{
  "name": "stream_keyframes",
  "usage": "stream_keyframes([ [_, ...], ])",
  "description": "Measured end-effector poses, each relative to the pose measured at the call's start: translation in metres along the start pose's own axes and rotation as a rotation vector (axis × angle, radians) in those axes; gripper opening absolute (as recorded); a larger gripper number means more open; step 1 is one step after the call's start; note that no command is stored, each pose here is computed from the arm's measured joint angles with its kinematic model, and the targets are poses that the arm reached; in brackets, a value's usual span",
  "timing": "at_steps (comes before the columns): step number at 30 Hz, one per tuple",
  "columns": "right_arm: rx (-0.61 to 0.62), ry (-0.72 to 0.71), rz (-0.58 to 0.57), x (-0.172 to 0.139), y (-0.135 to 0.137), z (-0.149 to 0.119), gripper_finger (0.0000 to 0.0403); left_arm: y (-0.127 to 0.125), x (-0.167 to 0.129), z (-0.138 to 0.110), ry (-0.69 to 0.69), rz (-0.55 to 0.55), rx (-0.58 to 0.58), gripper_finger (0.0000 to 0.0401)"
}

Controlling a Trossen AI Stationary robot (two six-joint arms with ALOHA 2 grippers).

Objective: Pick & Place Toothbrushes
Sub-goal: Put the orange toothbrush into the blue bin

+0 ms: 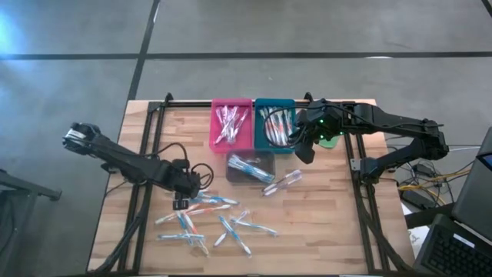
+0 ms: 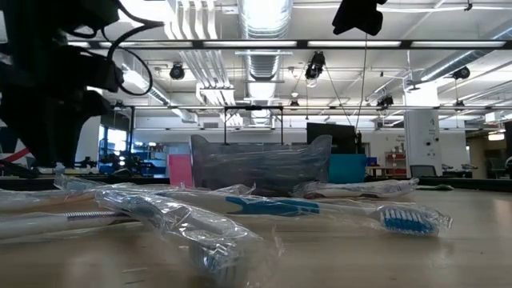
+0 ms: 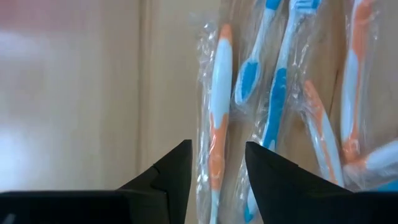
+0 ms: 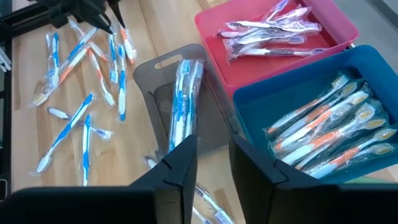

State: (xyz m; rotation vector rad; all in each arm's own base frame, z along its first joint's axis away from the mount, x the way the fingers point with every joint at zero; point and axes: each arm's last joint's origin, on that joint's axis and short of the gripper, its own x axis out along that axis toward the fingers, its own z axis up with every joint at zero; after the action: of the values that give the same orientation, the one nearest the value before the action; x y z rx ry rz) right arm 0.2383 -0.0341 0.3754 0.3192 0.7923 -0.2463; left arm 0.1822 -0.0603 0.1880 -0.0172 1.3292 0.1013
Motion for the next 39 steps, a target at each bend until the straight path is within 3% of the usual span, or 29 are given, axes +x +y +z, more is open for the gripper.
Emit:
stream_keyframes([
  [8, 0.011, 0.0, 0.0, 0.0, 0.0, 0.0, 0.0104, 0.001, 0.02, -0.008, -0.036, -0.009, -0.021, 0.0153],
  [21, 0.011, 0.0, 0.0, 0.0, 0.0, 0.0, 0.0119, -0.001, 0.047, -0.012, 0.022, 0.014, -0.03, 0.0139],
  [32, 0.011, 0.0, 0.0, 0.0, 0.0, 0.0, 0.0133, -0.005, 0.042, -0.002, 0.016, 0.002, 0.051, 0.0048],
  [39, 0.011, 0.0, 0.0, 0.0, 0.0, 0.0, 0.0114, -0.004, 0.029, 0.009, -0.015, 0.108, 0.09, 0.001],
])
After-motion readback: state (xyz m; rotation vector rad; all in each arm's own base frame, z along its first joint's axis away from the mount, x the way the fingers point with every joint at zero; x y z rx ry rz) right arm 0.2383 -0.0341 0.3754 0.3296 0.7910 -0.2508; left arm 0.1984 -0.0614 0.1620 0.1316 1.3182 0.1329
